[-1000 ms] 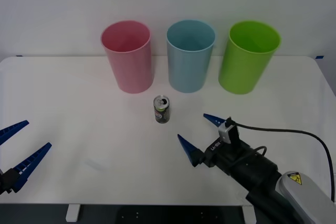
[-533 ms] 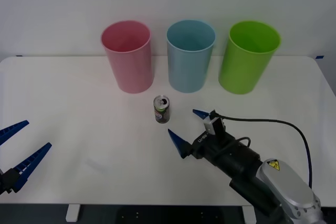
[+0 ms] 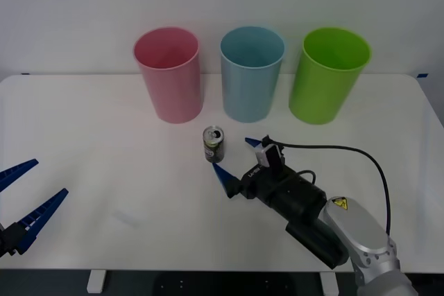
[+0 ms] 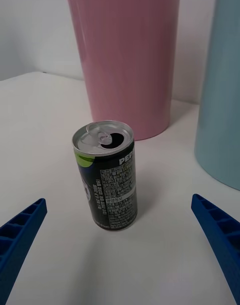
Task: Grasp the object on the table and drop it into the matching bin: aluminum can to the light blue bin, PET bottle to the pink bin.
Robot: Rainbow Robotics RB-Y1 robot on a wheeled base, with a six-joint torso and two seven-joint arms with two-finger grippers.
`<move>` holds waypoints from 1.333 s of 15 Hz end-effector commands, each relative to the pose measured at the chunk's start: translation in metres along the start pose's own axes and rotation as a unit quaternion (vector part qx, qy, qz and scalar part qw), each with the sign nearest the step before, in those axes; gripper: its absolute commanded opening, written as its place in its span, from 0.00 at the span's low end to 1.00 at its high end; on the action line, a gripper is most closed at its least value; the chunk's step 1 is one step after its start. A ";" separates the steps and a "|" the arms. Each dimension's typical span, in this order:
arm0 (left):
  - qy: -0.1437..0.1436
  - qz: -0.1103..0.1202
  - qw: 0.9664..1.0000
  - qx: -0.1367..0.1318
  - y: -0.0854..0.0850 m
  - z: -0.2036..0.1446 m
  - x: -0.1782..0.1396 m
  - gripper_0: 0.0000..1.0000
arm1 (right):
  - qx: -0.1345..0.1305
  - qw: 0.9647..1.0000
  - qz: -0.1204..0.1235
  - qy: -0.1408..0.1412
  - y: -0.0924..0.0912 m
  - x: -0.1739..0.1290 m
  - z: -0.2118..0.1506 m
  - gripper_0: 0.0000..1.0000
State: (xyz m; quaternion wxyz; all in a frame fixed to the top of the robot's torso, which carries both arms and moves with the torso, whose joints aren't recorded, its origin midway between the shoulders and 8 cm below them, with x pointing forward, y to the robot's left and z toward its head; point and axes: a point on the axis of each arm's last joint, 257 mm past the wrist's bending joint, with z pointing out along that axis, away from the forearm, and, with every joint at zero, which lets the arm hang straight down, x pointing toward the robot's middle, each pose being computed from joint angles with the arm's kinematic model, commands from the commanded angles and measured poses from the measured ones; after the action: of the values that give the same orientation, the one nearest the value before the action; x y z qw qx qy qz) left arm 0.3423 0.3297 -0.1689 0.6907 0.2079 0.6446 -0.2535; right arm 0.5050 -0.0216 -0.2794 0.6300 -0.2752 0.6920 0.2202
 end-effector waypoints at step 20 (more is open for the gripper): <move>0.000 0.000 1.000 0.000 0.000 0.000 0.000 1.00 | 0.007 0.999 0.010 0.034 0.001 0.006 0.069 0.51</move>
State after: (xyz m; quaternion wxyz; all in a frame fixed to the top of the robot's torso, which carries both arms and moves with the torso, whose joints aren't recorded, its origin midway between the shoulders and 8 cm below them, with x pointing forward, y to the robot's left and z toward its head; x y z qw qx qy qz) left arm 0.3423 0.3297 -0.1689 0.6907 0.2080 0.6446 -0.2534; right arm 0.5561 0.0236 -0.2934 0.6059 -0.2711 0.7173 0.2119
